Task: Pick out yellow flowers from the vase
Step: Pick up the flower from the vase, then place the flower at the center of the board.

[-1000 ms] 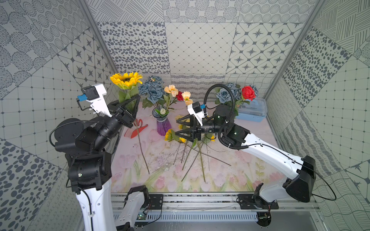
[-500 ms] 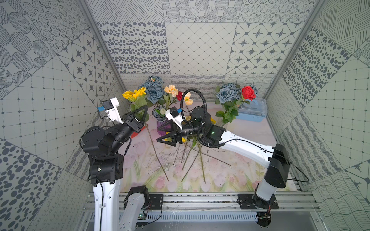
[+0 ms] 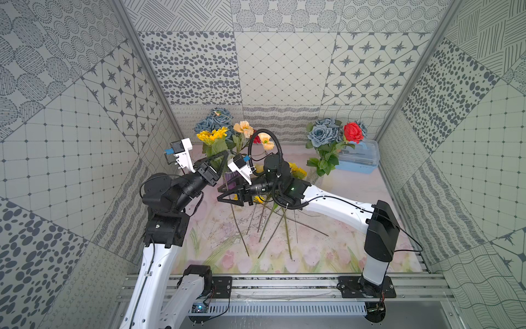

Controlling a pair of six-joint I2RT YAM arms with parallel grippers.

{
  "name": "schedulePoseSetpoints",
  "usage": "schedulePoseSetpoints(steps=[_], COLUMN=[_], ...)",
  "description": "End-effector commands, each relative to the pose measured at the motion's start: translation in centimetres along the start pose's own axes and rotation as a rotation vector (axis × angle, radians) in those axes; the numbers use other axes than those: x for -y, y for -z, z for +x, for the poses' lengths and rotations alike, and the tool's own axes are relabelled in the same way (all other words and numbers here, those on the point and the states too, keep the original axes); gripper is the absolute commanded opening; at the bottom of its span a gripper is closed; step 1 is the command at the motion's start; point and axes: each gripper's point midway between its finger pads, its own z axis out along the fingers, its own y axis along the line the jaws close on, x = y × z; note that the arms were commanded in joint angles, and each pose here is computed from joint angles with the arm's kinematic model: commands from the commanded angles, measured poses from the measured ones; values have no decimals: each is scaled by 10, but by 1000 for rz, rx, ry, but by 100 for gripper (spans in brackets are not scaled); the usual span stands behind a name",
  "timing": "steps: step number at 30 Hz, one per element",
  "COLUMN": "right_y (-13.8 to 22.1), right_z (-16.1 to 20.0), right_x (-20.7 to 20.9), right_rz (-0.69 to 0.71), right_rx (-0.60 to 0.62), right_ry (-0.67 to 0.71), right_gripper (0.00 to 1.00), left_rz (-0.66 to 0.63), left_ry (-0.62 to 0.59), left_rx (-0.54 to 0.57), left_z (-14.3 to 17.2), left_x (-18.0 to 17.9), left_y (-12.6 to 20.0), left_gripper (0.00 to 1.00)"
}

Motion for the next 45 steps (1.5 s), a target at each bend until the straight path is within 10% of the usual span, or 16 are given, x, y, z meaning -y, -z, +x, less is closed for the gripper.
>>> schedulePoseSetpoints(steps=[1,12,23,37,45], right_y=[1,110,246,233,244], right_z=[-6,-3,93,164,176], right_x=[-5,30,69,178,193], right_rz=[-3,443,866,937,1025], right_rx=[22,19,-142,-275,-324], right_ry=[30,-55,-377,-581,-551], right_gripper=[0,0,0,1,46], left_rz=[30,-352,-548,-714,-755], left_ry=[-111,-265,-266,-284,-265], left_rx=[62,-45,-152,-263,-269], left_z=[-12,-1,28,86,101], left_x=[5,-46,-100,-169,-193], left_y=[-9,17,26,45,44], left_gripper=[27,90,94,97,97])
